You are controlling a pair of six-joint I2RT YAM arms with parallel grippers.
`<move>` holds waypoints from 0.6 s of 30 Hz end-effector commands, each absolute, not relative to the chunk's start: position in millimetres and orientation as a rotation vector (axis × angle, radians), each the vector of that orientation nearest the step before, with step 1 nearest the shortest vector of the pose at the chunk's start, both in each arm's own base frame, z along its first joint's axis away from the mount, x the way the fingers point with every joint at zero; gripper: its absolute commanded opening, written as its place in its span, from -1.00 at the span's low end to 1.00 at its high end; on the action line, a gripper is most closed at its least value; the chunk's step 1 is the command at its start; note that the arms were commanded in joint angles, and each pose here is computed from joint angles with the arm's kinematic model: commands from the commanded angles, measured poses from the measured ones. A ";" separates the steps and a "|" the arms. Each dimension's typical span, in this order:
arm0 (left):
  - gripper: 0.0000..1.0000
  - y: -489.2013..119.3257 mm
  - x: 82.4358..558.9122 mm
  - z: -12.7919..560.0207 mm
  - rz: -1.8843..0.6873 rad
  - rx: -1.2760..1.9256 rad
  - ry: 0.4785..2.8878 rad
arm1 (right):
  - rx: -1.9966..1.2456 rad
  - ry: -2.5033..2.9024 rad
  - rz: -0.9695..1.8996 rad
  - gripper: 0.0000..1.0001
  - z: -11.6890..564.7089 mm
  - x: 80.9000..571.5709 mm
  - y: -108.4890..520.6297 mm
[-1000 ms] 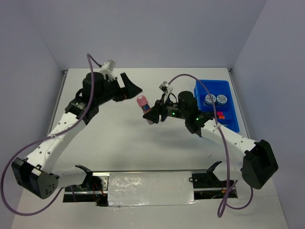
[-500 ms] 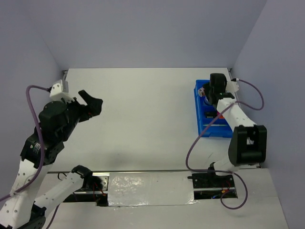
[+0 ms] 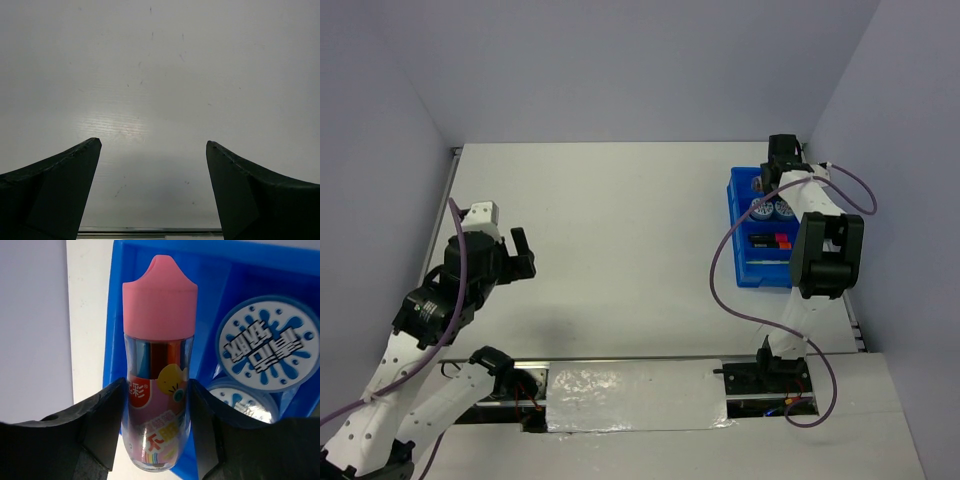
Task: Sort the stationery into containers
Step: Place the stationery in the storage box, then reset both arms
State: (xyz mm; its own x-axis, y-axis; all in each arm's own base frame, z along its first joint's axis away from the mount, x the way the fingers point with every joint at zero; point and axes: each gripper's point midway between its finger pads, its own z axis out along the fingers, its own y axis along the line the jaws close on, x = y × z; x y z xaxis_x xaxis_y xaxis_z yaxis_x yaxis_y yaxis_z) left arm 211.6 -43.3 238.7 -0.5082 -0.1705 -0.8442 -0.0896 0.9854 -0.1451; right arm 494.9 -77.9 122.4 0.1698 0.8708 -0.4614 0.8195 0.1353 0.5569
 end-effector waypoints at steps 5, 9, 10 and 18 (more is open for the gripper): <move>0.99 -37.4 224.9 247.3 -0.046 -0.202 2.058 | 1.549 1.624 0.218 1.00 178.6 529.4 -69.2; 0.99 -31.1 227.8 248.9 -0.019 -0.241 2.043 | 1.476 1.600 0.242 0.99 206.1 524.1 -68.6; 0.99 -25.7 230.3 249.0 0.010 -0.276 2.034 | 1.418 1.617 0.240 0.99 214.2 524.5 -67.8; 0.99 19.8 261.6 265.6 0.053 -0.503 1.982 | 0.607 1.728 0.280 1.00 326.8 460.5 36.3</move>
